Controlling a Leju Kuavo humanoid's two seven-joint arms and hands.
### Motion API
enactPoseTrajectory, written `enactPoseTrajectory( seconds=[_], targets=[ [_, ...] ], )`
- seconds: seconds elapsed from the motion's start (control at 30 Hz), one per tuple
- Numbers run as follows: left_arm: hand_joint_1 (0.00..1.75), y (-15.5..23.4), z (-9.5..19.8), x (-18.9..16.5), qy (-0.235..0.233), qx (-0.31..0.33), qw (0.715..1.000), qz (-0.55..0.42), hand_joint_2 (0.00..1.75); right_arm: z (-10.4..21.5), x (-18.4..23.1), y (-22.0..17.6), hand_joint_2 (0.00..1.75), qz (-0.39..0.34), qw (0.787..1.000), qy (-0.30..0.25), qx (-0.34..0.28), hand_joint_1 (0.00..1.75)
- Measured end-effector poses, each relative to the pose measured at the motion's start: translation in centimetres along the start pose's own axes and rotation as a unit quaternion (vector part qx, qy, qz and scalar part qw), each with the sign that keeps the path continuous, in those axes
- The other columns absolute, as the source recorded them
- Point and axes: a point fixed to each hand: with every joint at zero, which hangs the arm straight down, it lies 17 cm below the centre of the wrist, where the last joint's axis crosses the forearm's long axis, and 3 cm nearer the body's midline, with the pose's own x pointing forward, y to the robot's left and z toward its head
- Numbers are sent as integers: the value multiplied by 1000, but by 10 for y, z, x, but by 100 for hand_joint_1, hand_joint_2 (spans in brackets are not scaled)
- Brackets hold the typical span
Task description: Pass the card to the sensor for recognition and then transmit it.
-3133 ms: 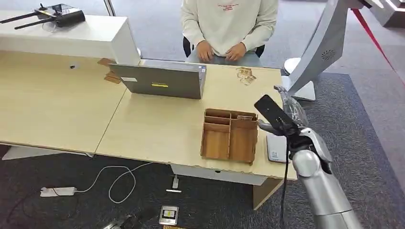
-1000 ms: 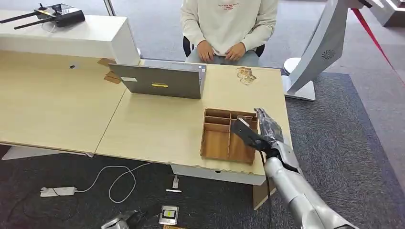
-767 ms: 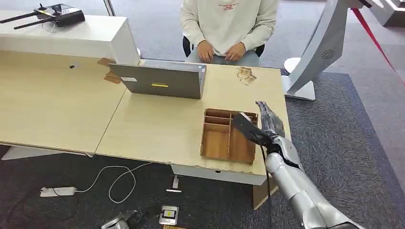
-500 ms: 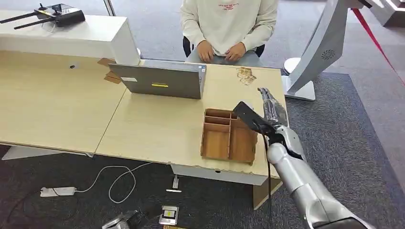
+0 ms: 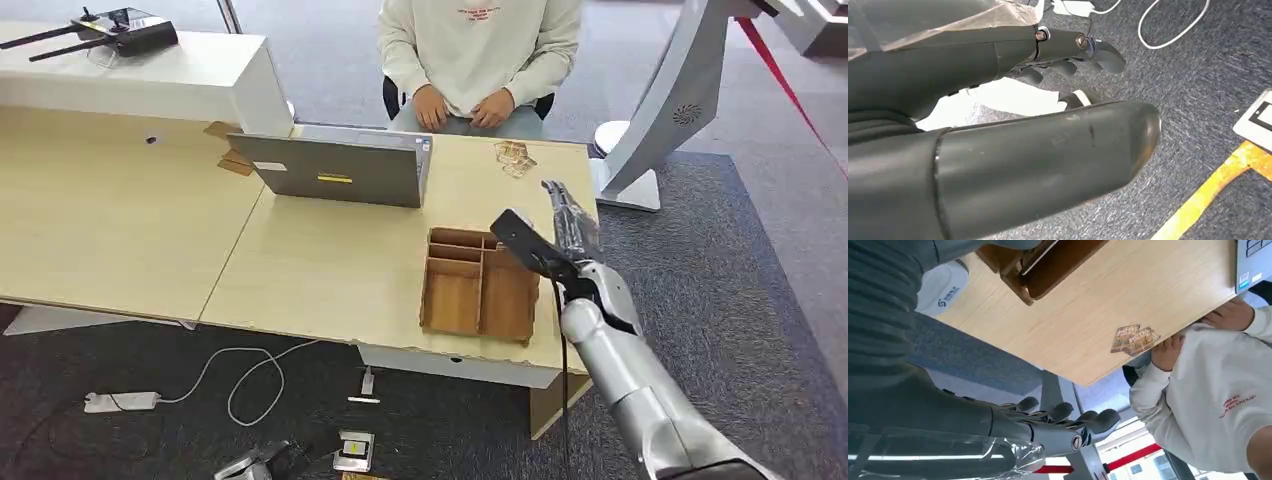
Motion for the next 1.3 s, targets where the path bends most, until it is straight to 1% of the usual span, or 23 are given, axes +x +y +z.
enactPoseTrajectory(
  seconds=[0.5,1.3],
  targets=[
    [0,1,0,0,3,1,1000,0,0,6,-4,22,175,9,999,1,40,0],
    [0,4,0,2,0,4,1000,-6,0,10,3,46,175,6,998,0,64,0]
  ],
)
